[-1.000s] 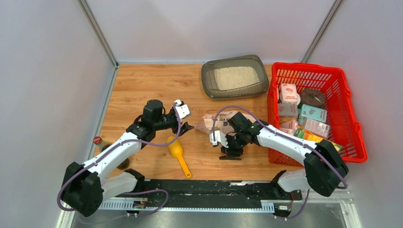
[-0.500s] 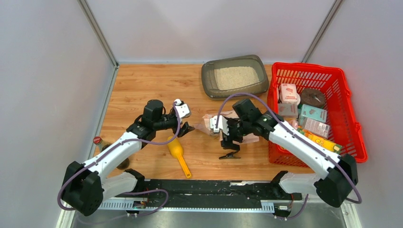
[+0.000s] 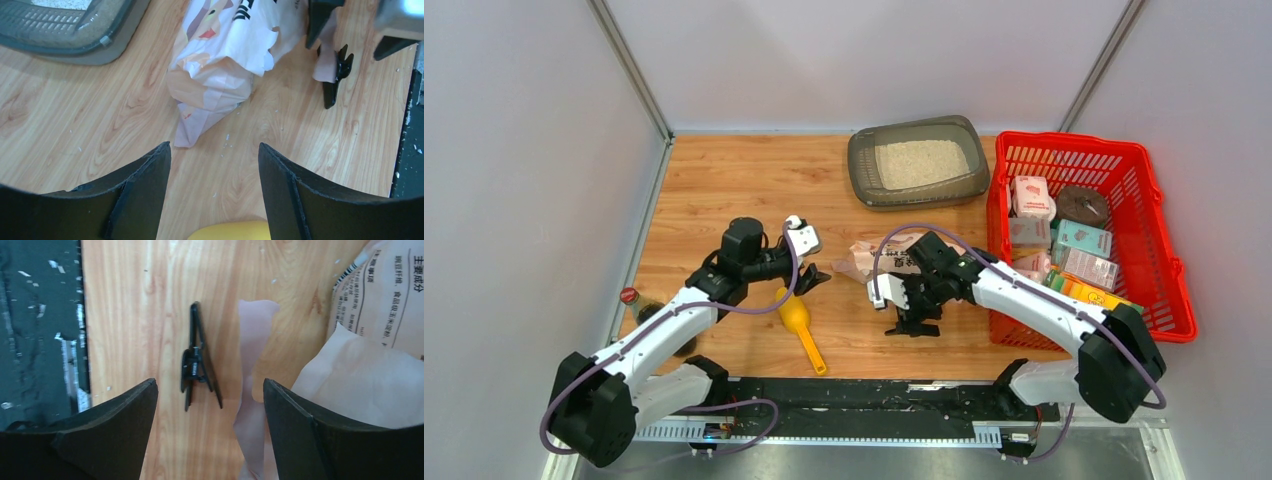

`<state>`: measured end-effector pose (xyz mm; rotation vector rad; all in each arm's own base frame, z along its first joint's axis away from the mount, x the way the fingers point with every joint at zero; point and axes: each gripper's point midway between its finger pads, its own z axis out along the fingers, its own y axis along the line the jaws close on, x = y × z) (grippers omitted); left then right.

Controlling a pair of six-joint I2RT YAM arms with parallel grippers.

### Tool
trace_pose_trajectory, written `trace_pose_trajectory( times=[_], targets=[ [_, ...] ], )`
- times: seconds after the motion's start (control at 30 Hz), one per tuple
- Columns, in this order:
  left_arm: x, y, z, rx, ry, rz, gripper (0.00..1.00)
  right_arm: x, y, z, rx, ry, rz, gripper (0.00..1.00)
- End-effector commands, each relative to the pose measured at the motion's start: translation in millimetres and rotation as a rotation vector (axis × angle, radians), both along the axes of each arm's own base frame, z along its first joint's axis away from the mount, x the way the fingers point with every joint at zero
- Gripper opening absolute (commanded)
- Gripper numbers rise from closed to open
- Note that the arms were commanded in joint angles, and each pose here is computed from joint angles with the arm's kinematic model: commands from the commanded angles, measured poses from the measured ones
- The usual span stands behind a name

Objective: Fill the litter box with clean litter

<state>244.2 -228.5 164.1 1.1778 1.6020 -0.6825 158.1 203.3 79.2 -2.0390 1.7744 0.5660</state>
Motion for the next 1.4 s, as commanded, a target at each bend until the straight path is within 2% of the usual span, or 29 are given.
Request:
trace_pose_trajectory(
  times=[0.0,0.37,0.53,0.67,0.8,0.9,0.97,1.0,1.07,1.1,1.13,1.2,1.23,1.3,1.37],
  targets=[
    [-6,1,0,-0.024,0.024,0.008,0.72,31,13,-6,0.017,-0.128,-0.002,0.8],
    [-6,2,-1,-0.028,0.039,0.02,0.72,7,-3,-30,-0.031,-0.074,0.139,0.74],
    [-3,-2,1,-0.048,0.046,0.022,0.72,1,-19,-31,-0.098,-0.059,0.124,0.61],
    [0,-4,5,-0.051,0.044,0.015,0.72,7,-26,5,-0.071,-0.113,0.058,0.79],
    [6,-7,8,-0.03,0.012,-0.011,0.72,17,-23,87,0.047,-0.253,0.006,0.83],
    [14,-8,6,-0.004,-0.01,-0.012,0.72,28,-29,113,0.076,-0.347,-0.075,0.83],
    [22,-9,6,0.012,-0.025,-0.001,0.72,43,-35,122,0.111,-0.486,-0.131,0.84],
    [25,-9,7,0.016,-0.029,0.002,0.72,41,-43,94,0.065,-0.501,-0.103,0.87],
    [27,-11,8,0.031,-0.031,-0.013,0.72,50,-51,90,0.061,-0.625,-0.096,0.89],
    [27,-12,13,0.033,-0.038,-0.026,0.72,49,-56,78,0.036,-0.639,-0.07,0.91],
    [27,-14,12,0.037,-0.045,-0.043,0.72,43,-64,58,-0.018,-0.648,0.006,0.91],
    [28,-16,12,0.056,-0.074,-0.075,0.72,38,-69,55,-0.018,-0.713,0.074,1.0],
    [28,-17,12,0.06,-0.078,-0.08,0.72,35,-73,39,-0.044,-0.748,0.149,1.0],
    [32,-18,14,0.069,-0.077,-0.078,0.72,50,-68,54,0.007,-0.933,0.146,1.0],
    [32,-18,15,0.073,-0.079,-0.083,0.72,66,-67,50,-0.016,-1.096,0.157,1.0]
  ],
)
